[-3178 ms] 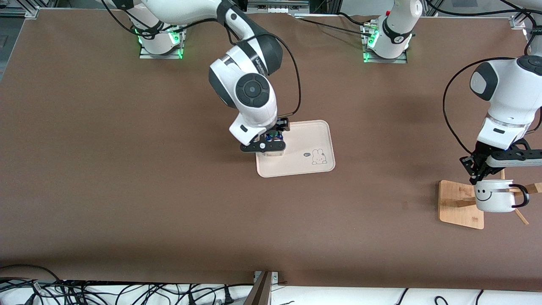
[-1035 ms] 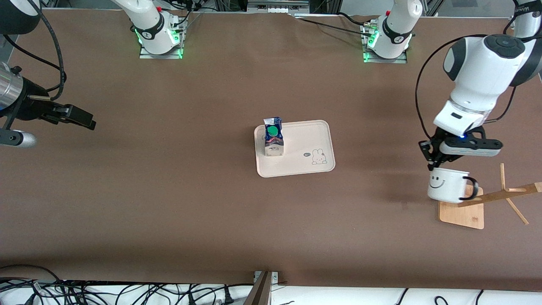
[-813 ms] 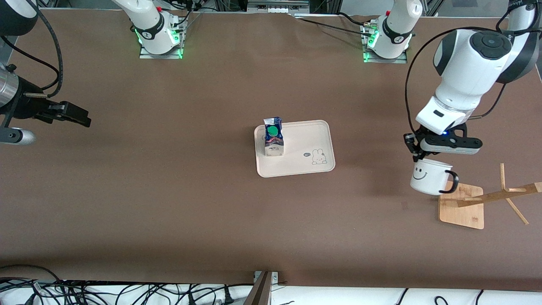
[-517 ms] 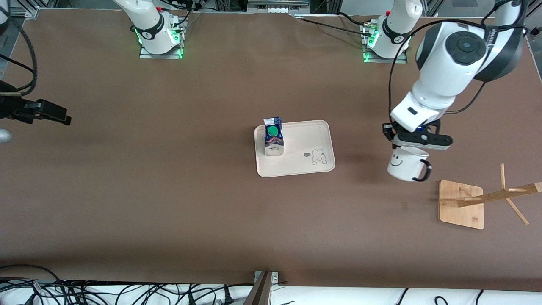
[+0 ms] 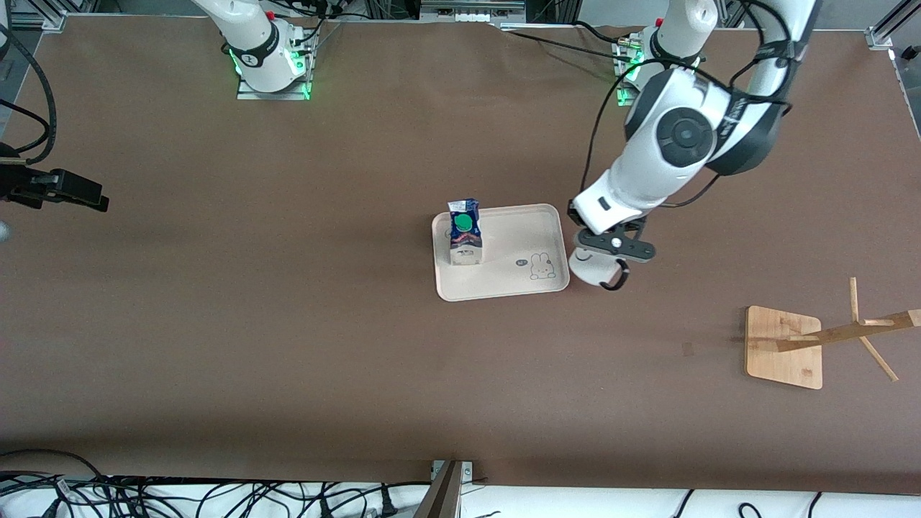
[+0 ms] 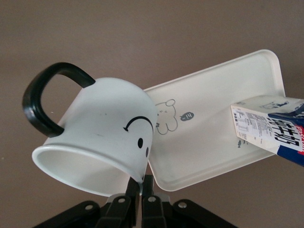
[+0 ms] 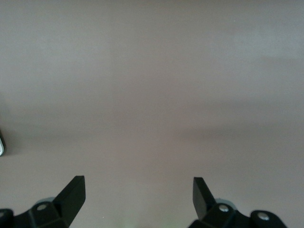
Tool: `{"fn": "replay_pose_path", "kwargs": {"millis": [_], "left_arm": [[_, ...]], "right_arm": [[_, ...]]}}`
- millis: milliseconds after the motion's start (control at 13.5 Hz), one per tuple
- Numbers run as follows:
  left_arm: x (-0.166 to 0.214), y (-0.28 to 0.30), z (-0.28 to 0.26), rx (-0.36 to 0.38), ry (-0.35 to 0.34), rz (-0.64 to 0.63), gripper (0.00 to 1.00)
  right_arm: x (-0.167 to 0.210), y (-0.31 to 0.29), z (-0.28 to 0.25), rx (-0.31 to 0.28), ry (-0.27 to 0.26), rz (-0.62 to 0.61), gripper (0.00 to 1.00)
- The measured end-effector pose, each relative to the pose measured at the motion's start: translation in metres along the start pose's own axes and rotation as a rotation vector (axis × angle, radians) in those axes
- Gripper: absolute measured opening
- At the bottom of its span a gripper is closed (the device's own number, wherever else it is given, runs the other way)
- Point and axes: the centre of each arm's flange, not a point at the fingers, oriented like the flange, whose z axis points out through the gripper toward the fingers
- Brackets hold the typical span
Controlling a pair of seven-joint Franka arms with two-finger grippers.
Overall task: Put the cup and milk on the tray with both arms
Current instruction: 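Carry the white mug with the left gripper onto the tray beside the carton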
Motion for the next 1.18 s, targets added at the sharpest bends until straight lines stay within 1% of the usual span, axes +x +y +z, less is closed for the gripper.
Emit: {"fn": "replay_pose_path", "kwargs": {"millis": [222, 370, 443, 665, 887, 1035, 1183], "left_arm": [[0.002, 0.034, 0.035, 0.01, -0.077, 0.048, 0.06], [0.006, 0.049, 0.048, 0.019, -0.139, 0.071, 0.06], [0.007, 0.056, 0.054, 0.022, -0.159, 0.08, 0.06], [0.009, 0.061, 0.069, -0.004, -0.21, 0.064, 0.06], [0.007, 0.066, 0.089, 0.0, -0.245, 0.011, 0.06], [0.004, 0.073, 0.1, 0.009, -0.262, -0.002, 0.06], [0.003, 0.076, 0.108, 0.014, -0.274, -0.005, 0.06]], "right_arm": [[0.0, -0.002, 0.0, -0.006, -0.002, -0.04, 1.0], [0.0, 0.001, 0.0, -0.029, -0.003, -0.065, 1.0], [0.0, 0.0, 0.0, -0.033, -0.004, -0.069, 1.0], [0.0, -0.002, 0.0, -0.034, 0.001, -0.076, 1.0], [-0.001, -0.003, 0.003, -0.034, 0.029, -0.079, 1.0], [-0.012, -0.003, 0.008, -0.033, 0.04, -0.081, 1.0], [-0.024, -0.002, 0.011, -0.032, 0.038, -0.081, 1.0]]}}
